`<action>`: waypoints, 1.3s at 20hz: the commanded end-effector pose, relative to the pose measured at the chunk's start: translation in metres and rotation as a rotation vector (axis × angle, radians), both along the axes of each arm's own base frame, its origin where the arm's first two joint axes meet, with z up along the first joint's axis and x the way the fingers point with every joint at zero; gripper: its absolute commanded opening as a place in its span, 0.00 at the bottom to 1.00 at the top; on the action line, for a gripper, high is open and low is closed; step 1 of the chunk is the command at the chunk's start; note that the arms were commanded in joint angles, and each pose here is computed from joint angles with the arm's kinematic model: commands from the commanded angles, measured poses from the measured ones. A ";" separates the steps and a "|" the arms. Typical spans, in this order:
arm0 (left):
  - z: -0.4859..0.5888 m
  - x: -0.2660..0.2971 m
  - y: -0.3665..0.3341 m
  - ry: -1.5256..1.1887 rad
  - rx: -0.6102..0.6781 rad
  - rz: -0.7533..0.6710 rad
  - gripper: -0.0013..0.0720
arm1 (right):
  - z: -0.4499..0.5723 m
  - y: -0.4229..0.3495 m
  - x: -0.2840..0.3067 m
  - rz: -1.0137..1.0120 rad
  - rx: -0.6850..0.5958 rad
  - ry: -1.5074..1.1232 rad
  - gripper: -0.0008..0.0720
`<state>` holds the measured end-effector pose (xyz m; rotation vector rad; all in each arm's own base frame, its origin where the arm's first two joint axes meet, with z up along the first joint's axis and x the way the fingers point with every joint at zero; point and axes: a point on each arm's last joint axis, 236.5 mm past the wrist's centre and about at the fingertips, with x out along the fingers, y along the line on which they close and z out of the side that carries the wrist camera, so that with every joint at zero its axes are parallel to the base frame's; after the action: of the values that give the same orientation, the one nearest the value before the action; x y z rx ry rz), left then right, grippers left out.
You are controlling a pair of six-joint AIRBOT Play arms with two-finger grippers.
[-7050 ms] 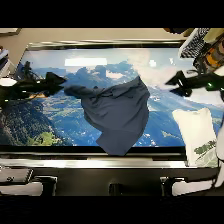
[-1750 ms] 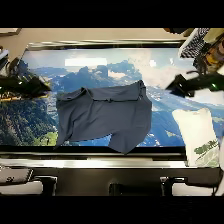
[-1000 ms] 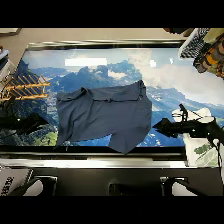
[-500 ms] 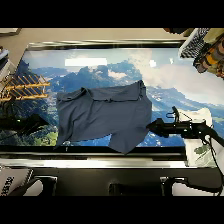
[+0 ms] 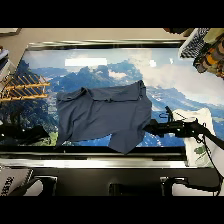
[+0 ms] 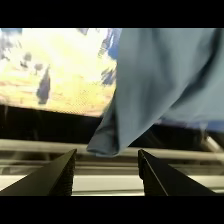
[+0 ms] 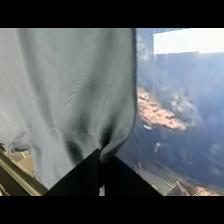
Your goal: Fold the clothes and pants, and hang the long-sleeved shirts on hangers.
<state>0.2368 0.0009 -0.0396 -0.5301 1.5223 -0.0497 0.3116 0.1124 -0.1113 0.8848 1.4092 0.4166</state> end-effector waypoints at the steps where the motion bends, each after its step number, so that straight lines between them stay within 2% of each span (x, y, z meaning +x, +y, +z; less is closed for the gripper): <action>1: -0.027 -0.021 -0.007 0.037 -0.010 -0.036 0.63 | 0.004 0.006 -0.007 0.025 0.028 0.018 0.05; 6: -0.039 -0.030 -0.036 0.020 -0.125 -0.063 0.63 | 0.004 0.006 -0.007 0.024 0.030 0.022 0.05; 11: -0.046 -0.025 -0.034 0.000 -0.116 -0.037 0.63 | 0.005 0.007 -0.008 0.019 0.036 0.032 0.05; 16: -0.045 0.004 -0.037 -0.102 -0.124 0.016 0.63 | 0.007 0.010 -0.011 0.031 0.051 0.040 0.05; 22: -0.061 -0.007 -0.064 -0.031 -0.131 -0.105 0.62 | 0.022 0.009 -0.007 0.028 0.042 -0.005 0.05; 23: -0.063 -0.009 -0.066 -0.022 -0.133 -0.111 0.59 | 0.026 0.008 -0.005 0.024 0.037 -0.020 0.05; 25: -0.064 -0.009 -0.067 -0.018 -0.137 -0.113 0.12 | 0.034 0.008 -0.002 0.018 0.031 -0.042 0.05; 26: -0.063 -0.008 -0.068 -0.022 -0.144 -0.107 0.04 | 0.039 0.008 -0.001 0.012 0.031 -0.049 0.05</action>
<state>0.2291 -0.0624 -0.1008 -0.5571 1.5239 -0.2374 0.3069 0.1205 -0.0831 0.8896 1.3948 0.4709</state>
